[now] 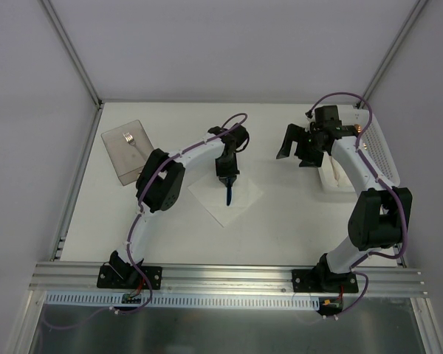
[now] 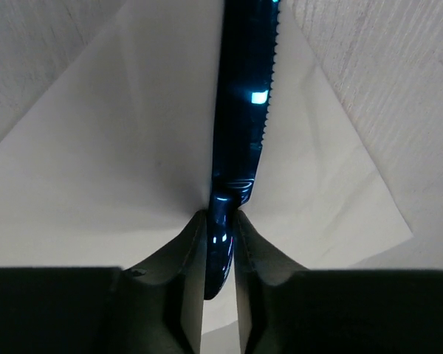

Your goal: Place the utensils on the paper napkin and roll it up

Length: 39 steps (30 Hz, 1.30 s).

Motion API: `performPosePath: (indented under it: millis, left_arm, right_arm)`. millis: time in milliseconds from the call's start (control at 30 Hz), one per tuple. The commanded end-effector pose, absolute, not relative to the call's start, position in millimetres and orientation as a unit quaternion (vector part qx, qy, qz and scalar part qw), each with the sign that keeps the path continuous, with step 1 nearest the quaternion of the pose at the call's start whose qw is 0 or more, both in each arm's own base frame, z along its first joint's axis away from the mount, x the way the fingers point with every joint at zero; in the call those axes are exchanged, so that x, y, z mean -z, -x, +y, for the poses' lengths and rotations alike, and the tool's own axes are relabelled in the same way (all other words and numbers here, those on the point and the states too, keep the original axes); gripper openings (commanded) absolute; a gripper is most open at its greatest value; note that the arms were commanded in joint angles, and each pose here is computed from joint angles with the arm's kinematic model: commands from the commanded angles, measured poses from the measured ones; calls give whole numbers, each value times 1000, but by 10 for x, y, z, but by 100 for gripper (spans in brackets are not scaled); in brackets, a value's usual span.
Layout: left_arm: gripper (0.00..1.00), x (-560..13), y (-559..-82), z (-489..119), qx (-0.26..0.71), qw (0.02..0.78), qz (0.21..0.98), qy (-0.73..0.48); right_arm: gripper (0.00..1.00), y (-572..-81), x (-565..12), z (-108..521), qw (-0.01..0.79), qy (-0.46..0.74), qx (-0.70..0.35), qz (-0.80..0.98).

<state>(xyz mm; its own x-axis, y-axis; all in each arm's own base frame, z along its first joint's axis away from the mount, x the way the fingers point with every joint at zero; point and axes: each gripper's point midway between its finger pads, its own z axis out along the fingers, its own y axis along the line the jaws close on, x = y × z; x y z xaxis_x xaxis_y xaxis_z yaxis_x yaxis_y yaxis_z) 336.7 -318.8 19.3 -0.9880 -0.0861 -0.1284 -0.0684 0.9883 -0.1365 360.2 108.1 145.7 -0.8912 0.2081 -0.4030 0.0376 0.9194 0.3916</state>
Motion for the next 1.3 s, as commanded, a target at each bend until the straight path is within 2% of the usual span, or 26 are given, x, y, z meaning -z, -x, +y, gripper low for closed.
performPosePath:
  millis: [0, 133, 233, 367, 567, 700, 833, 1000, 1100, 1267]
  left_arm:
    - [20, -126, -3247, -3177, 68, 39, 996, 36]
    - [36, -152, -3256, -3176, 70, 41, 996, 38]
    - [37, -189, -3276, -3160, 68, 50, 996, 36]
    - [38, -442, -3420, -3167, 65, 100, 992, 25]
    - [40, -1077, -3637, -3096, 69, 194, 978, 21]
    - [41, -1692, -3792, -2883, 73, 273, 959, 31]
    - [42, -2179, -3982, -2473, 81, 322, 941, 66]
    - [40, -2585, -4317, -1152, 68, 354, 911, 198]
    - [40, -2600, -4377, -495, 28, 361, 898, 249]
    - [37, -2228, -4354, 131, -21, 320, 892, 317]
  right_arm:
    - [99, -3620, -1510, 1076, 229, -64, -197, 951]
    - [99, -3617, -1505, 1075, 227, -65, -198, 951]
    - [99, -3616, -1509, 1089, 227, -65, -200, 951]
    - [99, -3621, -1507, 1104, 224, -63, -204, 951]
    - [99, -3652, -1541, 1131, 228, -54, -211, 949]
    - [99, -3660, -1539, 1133, 226, -53, -213, 949]
    - [99, -3676, -1521, 1139, 224, -50, -212, 950]
    - [99, -3688, -1497, 1137, 222, -49, -209, 951]
    - [99, -3715, -1479, 1136, 220, -50, -207, 952]
    - [99, -3774, -1463, 1136, 219, -52, -205, 952]
